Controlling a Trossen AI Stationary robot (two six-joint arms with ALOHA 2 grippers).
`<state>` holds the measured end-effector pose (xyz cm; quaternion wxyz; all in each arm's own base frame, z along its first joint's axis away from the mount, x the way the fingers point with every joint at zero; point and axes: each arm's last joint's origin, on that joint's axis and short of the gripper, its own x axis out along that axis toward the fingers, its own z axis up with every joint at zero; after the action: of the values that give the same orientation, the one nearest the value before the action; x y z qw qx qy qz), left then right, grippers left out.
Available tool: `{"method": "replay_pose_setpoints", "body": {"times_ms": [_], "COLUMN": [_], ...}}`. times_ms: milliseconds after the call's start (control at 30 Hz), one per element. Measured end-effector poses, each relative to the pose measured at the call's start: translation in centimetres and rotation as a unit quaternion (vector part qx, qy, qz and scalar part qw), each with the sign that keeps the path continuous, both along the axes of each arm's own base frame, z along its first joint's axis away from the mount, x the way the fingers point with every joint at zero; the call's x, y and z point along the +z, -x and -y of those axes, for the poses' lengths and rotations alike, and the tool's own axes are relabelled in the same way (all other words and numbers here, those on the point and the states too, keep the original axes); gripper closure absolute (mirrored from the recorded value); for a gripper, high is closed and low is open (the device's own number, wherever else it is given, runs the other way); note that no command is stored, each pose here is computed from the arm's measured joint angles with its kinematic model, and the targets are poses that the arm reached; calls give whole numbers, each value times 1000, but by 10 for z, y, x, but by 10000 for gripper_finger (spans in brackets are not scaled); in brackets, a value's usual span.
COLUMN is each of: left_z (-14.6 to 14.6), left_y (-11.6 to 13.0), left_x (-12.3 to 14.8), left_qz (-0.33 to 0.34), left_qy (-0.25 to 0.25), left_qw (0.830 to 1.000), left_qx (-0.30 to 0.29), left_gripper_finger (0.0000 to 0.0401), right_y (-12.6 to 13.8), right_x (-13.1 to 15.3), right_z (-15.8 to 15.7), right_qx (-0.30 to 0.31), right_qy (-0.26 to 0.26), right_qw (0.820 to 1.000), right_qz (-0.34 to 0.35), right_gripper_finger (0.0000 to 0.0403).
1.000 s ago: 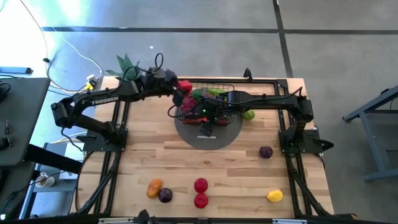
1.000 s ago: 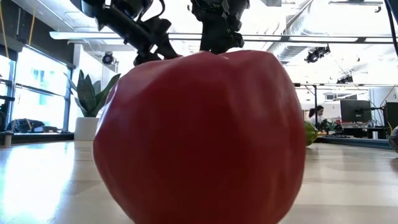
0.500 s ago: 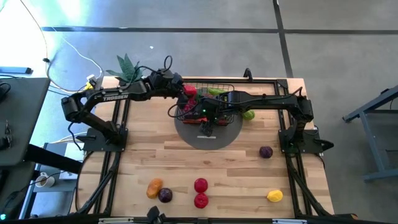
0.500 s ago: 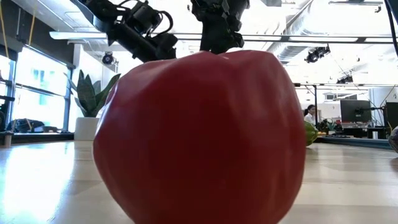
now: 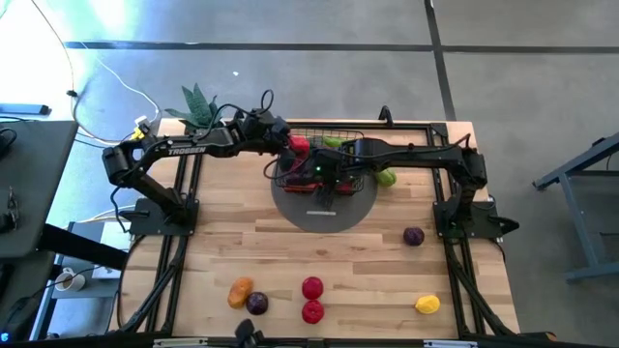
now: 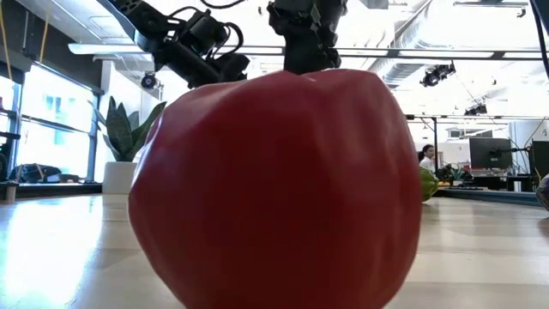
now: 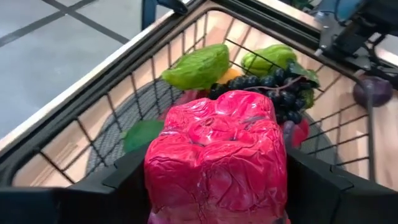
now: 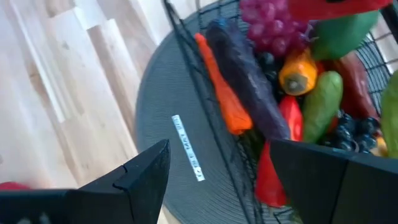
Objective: Build produce basket
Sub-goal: Put the red bell pepper into the wire basket, then put the green chayote into the wire basket
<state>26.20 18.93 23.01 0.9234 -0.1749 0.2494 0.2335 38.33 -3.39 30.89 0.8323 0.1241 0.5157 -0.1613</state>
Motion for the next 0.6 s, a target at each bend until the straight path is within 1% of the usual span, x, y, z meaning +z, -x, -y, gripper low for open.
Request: {"method": "replay_pose_setpoints", "body": {"times_ms": [167,400,600], "left_z": [0,-4,-13], "left_y": [-1,1,8], "left_x": [1,2,3], "left_qz": [7,9,22], "left_qy": [2,-2,26], "left_qw": [1000,1000,999], "left_qx": [-9,2,39], "left_gripper_finger": [104,61,48], "right_y": [2,6,11], "right_x": [-1,-2,-3], "right_z": [7,16,27], "right_qx": [-9,-21,-24], "right_qy": [-1,-4,0], "right_qw": [1000,999,999], "right_qz": [-9,-25,-42], "right_gripper_finger": [144,144,144]}}
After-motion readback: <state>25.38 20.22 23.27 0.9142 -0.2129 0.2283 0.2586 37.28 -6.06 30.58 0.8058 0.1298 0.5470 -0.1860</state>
